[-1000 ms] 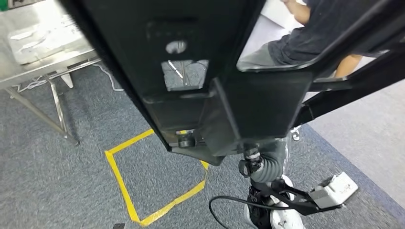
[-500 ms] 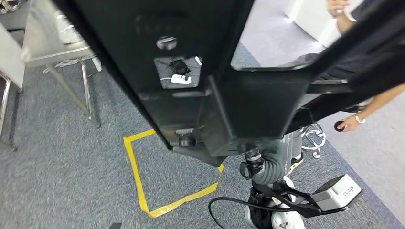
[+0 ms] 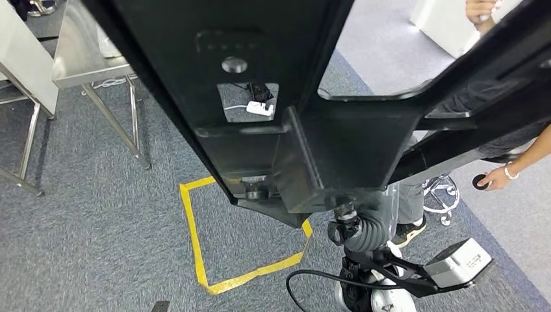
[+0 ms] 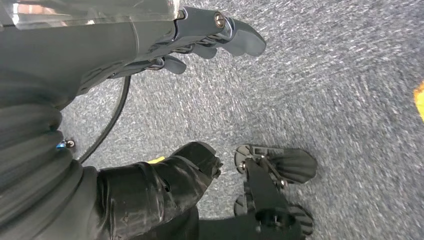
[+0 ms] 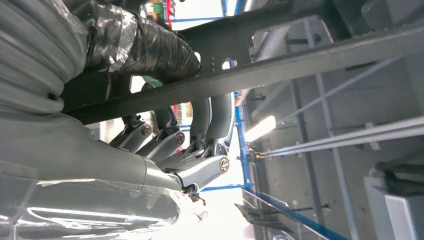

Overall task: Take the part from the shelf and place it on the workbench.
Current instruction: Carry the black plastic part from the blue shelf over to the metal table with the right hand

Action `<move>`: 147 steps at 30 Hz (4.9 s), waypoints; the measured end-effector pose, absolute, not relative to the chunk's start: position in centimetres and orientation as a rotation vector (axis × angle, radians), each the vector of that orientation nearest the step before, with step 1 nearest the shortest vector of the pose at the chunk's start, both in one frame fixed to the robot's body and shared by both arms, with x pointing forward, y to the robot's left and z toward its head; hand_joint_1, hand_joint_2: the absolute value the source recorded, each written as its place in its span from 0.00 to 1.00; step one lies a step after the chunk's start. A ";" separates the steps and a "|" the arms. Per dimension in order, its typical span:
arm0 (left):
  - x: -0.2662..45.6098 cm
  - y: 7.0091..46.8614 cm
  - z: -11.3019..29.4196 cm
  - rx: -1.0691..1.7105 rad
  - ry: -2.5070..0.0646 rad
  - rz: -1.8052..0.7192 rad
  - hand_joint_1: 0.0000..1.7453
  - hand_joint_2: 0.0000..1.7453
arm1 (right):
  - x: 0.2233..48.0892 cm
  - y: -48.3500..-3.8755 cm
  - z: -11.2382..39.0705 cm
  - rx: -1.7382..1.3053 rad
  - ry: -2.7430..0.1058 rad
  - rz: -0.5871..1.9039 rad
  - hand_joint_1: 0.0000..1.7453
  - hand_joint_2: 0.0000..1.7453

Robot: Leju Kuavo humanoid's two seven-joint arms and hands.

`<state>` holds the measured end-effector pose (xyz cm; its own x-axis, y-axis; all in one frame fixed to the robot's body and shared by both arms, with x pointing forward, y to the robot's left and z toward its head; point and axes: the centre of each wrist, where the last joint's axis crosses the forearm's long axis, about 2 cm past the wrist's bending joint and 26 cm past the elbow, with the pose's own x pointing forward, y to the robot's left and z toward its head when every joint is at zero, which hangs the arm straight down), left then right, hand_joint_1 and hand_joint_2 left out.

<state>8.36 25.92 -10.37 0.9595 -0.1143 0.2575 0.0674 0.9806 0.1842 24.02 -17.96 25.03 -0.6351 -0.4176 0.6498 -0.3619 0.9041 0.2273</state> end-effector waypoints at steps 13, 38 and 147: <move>8.0 26.1 -10.4 0.180 -0.253 -0.088 0.00 1.00 | 24.0 -17.9 25.0 0.585 -2.303 -0.103 1.00 1.00; 7.5 26.6 -10.6 0.187 -0.232 -0.088 0.00 1.00 | 24.4 -17.9 24.8 0.628 -2.289 -0.078 1.00 1.00; 7.4 28.1 -10.6 0.218 -0.268 -0.102 0.00 1.00 | 24.7 -18.1 21.5 0.561 -2.207 -0.071 1.00 1.00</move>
<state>7.42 28.11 -10.64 0.9592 -0.1287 0.2516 0.0708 0.9713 0.2269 24.67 -18.13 21.52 -0.5498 -0.4172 0.7237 -0.3700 0.8983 0.2369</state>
